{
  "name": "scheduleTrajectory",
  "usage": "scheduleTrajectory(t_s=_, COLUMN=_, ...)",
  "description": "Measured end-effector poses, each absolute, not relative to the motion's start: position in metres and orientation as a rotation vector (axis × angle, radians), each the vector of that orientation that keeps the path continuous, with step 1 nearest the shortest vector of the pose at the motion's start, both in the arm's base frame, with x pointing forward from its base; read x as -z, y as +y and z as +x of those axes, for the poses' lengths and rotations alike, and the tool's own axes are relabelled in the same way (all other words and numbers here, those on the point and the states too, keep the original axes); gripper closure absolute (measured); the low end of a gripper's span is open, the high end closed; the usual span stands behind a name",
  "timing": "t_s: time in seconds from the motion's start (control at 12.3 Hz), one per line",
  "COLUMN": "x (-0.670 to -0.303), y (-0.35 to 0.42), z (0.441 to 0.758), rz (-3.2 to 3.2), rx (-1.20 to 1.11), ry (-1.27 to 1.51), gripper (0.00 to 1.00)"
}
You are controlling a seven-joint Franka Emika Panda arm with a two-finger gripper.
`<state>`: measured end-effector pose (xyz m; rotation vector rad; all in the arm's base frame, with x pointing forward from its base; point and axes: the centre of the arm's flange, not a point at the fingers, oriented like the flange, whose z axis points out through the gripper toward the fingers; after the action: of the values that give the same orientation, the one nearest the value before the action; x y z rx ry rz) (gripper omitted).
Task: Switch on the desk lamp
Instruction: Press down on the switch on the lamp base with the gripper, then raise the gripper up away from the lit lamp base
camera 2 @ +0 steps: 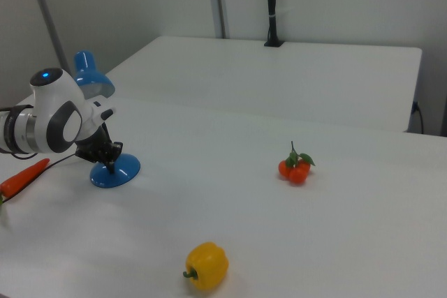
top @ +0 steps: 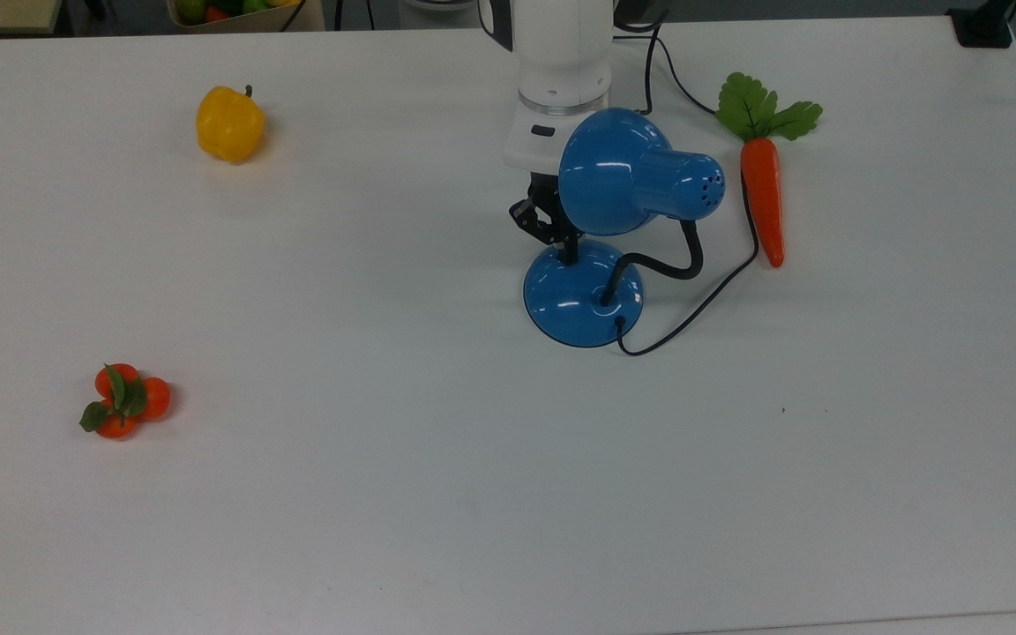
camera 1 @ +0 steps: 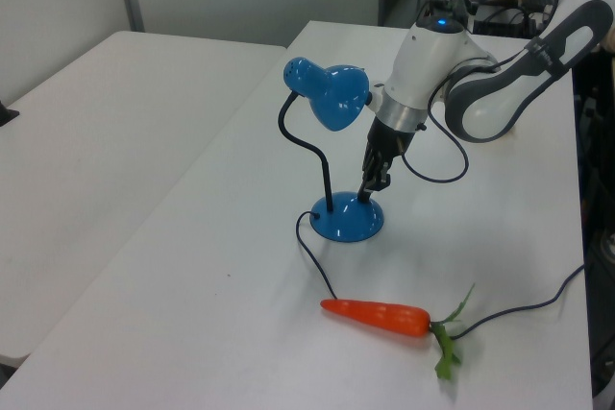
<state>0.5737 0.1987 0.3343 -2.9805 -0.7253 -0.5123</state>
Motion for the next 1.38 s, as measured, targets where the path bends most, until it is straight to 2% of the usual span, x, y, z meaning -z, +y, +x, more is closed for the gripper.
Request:
scheduleTrajectory(t_s=0.97, x=-0.332, y=0.201, z=0.576, rz=-2.971, rx=0.537, ry=-0.731, gripper=0.99)
scheduleTrajectory(t_s=1.13, x=-0.335, y=0.197, z=0.576, rz=-2.997, rx=0.458, ry=-0.714, gripper=0.99)
scheduleTrajectory(t_s=1.38, x=-0.355, y=0.168, z=0.574, rz=-3.079, rx=0.256, ry=-0.529, gripper=0.99)
